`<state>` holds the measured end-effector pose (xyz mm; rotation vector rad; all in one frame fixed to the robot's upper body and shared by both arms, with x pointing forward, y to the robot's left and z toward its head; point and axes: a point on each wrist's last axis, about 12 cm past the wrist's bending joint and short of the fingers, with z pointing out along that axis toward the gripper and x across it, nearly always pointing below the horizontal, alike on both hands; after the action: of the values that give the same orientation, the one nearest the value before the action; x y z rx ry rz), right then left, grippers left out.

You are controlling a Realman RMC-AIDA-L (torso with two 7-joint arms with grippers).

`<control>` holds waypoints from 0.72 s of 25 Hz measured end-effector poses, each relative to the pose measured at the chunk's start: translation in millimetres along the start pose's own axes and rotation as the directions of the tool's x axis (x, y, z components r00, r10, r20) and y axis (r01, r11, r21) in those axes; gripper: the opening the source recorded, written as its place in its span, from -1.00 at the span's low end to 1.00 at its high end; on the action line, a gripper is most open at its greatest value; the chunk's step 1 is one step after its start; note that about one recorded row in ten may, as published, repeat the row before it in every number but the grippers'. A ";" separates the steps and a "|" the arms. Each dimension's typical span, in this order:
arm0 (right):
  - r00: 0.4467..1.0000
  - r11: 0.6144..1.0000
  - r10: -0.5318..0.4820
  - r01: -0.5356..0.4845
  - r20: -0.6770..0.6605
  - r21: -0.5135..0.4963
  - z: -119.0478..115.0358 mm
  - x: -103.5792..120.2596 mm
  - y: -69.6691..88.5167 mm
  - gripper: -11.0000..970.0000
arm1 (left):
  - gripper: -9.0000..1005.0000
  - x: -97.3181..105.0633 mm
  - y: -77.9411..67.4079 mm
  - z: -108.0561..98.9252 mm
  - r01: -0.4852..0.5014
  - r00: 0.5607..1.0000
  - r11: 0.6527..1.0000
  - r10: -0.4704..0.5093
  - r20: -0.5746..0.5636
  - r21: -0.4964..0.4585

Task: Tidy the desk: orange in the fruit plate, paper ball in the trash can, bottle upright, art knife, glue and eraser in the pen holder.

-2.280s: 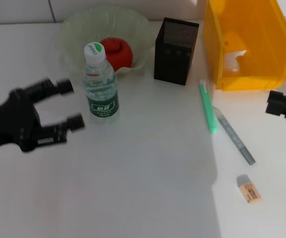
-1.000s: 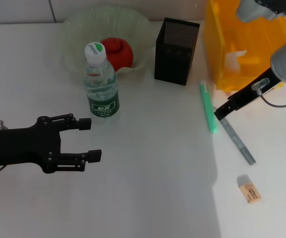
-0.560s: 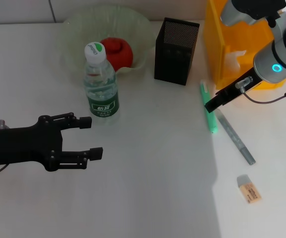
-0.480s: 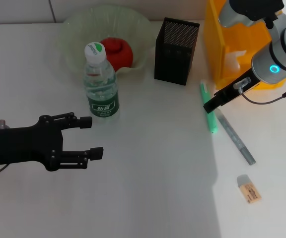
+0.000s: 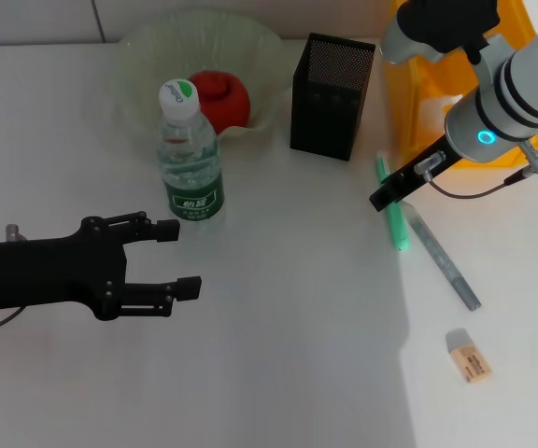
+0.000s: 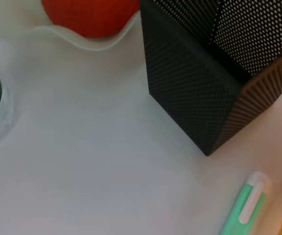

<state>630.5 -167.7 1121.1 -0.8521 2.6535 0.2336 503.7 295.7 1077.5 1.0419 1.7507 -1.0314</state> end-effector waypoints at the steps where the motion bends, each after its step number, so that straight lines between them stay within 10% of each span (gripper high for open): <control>1: 1.000 1.000 0.000 0.000 -0.002 0.001 1.0 -0.7 0.6 0.29 | 0.71 -0.3 0.2 0.4 -0.001 1.000 1.000 0.001 0.000 0.000; 10: 1.000 1.000 -0.010 0.010 -0.003 0.012 7.0 -8.5 3.3 -0.35 | 0.71 -3.0 3.0 2.6 -0.009 1.000 1.000 0.009 -0.002 -0.006; 18: 1.000 1.000 -0.010 0.010 -0.008 0.011 7.3 -8.4 3.8 -0.36 | 0.71 -6.3 5.9 6.5 -0.016 1.000 1.000 0.016 -0.003 -0.012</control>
<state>636.7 -158.3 1117.7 -0.8643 2.6545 0.2129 512.6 290.1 1079.8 1.0487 1.7462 -1.0089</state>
